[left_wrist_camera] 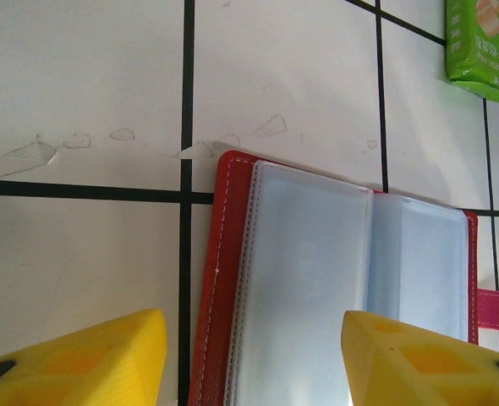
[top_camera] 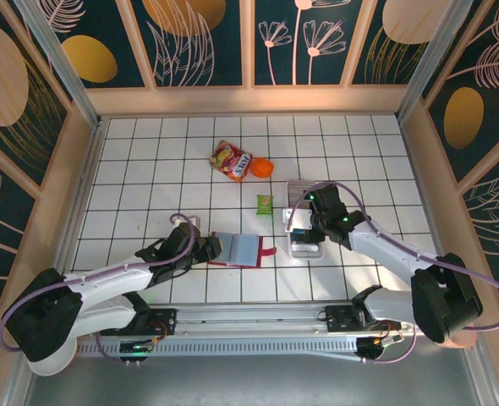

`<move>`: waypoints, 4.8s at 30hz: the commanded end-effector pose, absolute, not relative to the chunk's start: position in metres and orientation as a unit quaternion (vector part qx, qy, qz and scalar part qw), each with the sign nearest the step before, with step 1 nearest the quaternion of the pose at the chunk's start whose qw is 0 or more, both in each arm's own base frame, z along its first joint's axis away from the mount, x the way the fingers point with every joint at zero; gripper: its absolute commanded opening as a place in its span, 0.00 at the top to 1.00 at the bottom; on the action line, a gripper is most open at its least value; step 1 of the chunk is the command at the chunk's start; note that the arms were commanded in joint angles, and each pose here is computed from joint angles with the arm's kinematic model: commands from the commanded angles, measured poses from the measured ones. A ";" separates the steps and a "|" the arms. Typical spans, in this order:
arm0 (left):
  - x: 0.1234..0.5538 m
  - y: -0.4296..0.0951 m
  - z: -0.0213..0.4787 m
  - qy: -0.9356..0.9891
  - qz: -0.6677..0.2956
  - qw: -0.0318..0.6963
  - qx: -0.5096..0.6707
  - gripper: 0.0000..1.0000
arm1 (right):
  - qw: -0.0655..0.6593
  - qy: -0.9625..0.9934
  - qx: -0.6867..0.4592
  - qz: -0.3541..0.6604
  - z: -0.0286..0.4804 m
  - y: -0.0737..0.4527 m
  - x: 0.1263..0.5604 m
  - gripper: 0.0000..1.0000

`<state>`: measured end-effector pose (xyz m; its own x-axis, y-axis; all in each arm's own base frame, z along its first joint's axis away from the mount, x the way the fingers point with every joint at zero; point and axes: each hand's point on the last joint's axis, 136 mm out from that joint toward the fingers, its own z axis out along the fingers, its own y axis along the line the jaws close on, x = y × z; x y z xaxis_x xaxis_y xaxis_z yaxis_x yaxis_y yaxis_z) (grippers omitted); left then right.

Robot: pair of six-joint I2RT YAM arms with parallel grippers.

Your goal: Put the credit cards into the card holder

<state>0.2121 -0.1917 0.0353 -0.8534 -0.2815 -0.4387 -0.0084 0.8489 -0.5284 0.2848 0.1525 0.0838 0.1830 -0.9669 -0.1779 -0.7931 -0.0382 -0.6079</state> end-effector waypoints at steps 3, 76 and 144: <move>0.212 -0.193 0.036 0.923 -0.272 0.262 -0.076 0.43 | 0.312 0.605 -0.717 -0.150 0.084 0.161 0.293 0.01; 0.204 -0.187 0.036 0.918 -0.286 0.258 -0.095 0.56 | 0.304 0.591 -0.735 -0.134 0.098 0.153 0.254 0.90; 0.206 -0.209 0.044 0.927 -0.287 0.236 -0.057 0.98 | 0.114 0.931 -0.014 0.347 0.070 0.323 0.202 1.00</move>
<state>0.2024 -0.2029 0.0396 -0.8833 -0.2504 -0.3963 0.0140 0.8309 -0.5563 0.1987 0.3109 0.0612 -0.9781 0.0764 -0.1936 -0.0625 0.7797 0.6231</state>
